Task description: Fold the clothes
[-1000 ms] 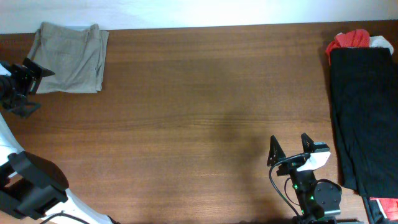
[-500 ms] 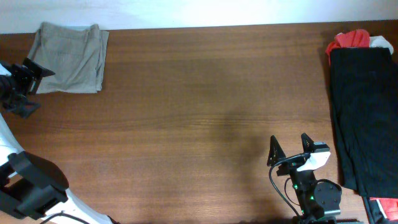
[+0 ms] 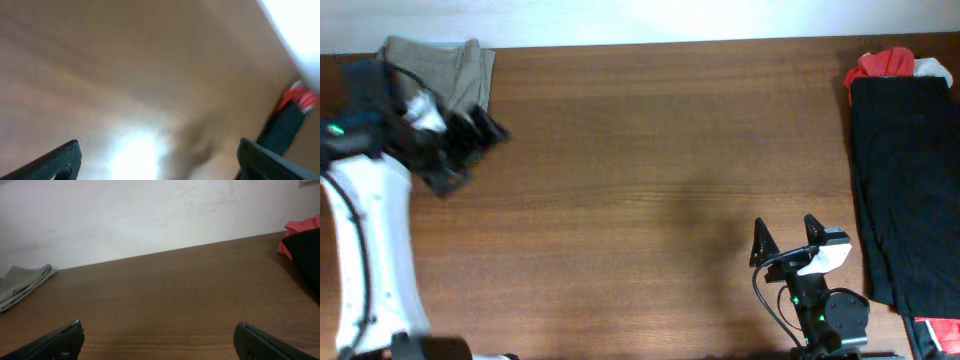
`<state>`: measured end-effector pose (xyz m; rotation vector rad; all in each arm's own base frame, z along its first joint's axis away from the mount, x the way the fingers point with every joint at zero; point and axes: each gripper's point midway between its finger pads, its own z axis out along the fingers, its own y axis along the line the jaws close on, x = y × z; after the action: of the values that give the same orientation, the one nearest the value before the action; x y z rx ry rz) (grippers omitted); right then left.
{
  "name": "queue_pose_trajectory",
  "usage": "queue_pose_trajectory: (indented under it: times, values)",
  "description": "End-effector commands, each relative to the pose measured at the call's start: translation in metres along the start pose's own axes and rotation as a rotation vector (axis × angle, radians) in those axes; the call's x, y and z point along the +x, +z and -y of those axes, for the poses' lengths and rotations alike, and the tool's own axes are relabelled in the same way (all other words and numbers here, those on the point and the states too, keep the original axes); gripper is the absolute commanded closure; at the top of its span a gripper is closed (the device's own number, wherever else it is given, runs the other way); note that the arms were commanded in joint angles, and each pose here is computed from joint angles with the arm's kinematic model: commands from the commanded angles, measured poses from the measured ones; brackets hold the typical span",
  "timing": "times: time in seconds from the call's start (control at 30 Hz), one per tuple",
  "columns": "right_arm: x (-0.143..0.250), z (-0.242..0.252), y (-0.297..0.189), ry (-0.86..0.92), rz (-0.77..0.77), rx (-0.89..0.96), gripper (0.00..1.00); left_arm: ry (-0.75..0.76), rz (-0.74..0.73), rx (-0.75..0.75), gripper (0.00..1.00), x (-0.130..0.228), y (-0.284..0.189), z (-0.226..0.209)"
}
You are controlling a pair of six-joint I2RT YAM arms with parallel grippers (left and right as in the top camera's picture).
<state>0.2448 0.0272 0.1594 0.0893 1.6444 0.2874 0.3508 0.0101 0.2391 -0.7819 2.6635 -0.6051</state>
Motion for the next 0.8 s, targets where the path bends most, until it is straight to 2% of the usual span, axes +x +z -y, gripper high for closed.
queue_pose_trajectory:
  times: [0.0, 0.13, 0.27, 0.37, 0.47, 0.6, 0.77]
  values:
    - [0.001, 0.004, 0.0, 0.008, 0.001, 0.016, 0.01, 0.111, 0.106, -0.142, 0.01, 0.019, 0.011, -0.021]
    - [0.001, 0.004, 0.0, 0.008, 0.001, 0.016, 0.01, 0.246, 0.437, -0.065, 0.01, 0.013, 0.001, -0.007]
    - [0.001, 0.004, 0.0, 0.008, 0.001, 0.016, 0.01, 0.266, 0.559, -0.015, 0.01, 0.047, -0.02, -0.025]
    - [0.001, 0.004, 0.0, 0.008, 0.001, 0.016, 0.01, 0.334, 0.751, 0.013, 0.01, 0.047, -0.04, -0.028]
    - [0.001, 0.004, 0.0, 0.008, 0.001, 0.016, 0.01, 0.426, 0.991, 0.119, 0.01, 0.05, -0.054, -0.024]
    - [0.001, 0.004, 0.0, 0.008, 0.001, 0.016, 0.01, 0.49, 1.167, 0.222, 0.01, 0.067, -0.051, -0.031]
    - [0.001, 0.004, 0.0, 0.008, 0.001, 0.016, 0.02, 0.548, 1.299, 0.242, 0.01, 0.08, -0.042, -0.046]
